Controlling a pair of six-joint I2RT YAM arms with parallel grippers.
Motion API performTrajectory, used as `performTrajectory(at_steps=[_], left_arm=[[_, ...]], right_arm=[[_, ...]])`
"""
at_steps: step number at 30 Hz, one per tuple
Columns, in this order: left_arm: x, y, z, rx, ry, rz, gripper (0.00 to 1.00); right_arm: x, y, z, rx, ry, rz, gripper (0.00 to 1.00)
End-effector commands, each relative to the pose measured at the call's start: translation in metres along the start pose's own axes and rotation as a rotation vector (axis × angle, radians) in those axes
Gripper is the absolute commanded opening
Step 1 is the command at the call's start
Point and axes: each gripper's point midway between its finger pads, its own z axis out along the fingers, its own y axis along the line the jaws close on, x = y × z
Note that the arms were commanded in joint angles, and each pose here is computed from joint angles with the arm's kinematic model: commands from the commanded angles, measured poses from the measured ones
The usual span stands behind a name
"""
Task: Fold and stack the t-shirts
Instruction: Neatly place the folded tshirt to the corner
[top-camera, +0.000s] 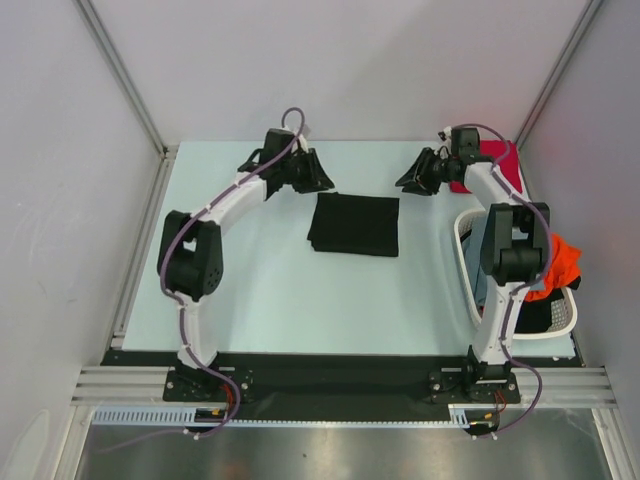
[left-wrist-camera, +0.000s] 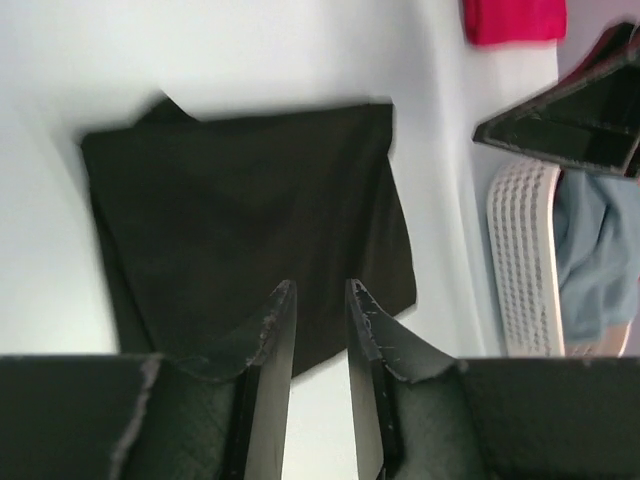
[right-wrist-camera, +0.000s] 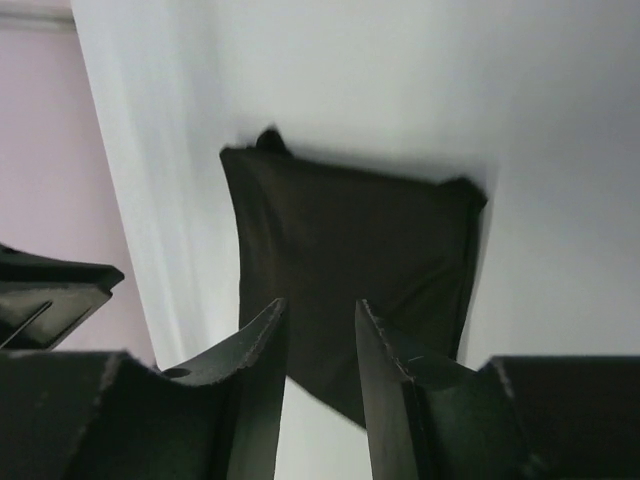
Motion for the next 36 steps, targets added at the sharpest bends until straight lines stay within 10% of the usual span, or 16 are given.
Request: performTrajectory(at_steps=[1, 6, 11, 12, 13, 21, 27, 36], left_arm=[[0.034, -0.039, -0.03, -0.076, 0.014, 0.211, 0.32], [0.082, -0.047, -0.077, -0.236, 0.013, 0.367, 0.36], [0.107, -0.05, -0.123, -0.191, -0.08, 0.175, 0.39], [0.108, -0.051, -0.127, -0.177, -0.102, 0.14, 0.43], [0.105, -0.056, -0.13, -0.149, -0.137, 0.104, 0.48], [0.133, -0.072, -0.136, 0.061, -0.177, -0.28, 0.6], [0.131, -0.07, -0.138, 0.184, -0.417, -0.677, 0.65], [0.164, -0.077, -0.056, 0.089, -0.415, -0.949, 0.74]], right_arm=[[0.028, 0.028, -0.034, 0.045, 0.016, -0.115, 0.39], [0.072, 0.045, -0.07, 0.147, 0.048, -0.236, 0.45], [0.09, 0.075, -0.113, 0.215, -0.026, -0.369, 0.55], [0.09, 0.081, -0.12, 0.225, -0.047, -0.39, 0.98], [0.085, 0.077, -0.129, 0.283, -0.087, -0.423, 1.0], [0.082, 0.089, -0.181, 0.256, -0.33, -0.338, 1.0], [0.096, 0.092, -0.179, 0.114, -0.277, -0.271, 1.0], [0.094, 0.092, -0.197, 0.161, -0.319, -0.278, 1.0]])
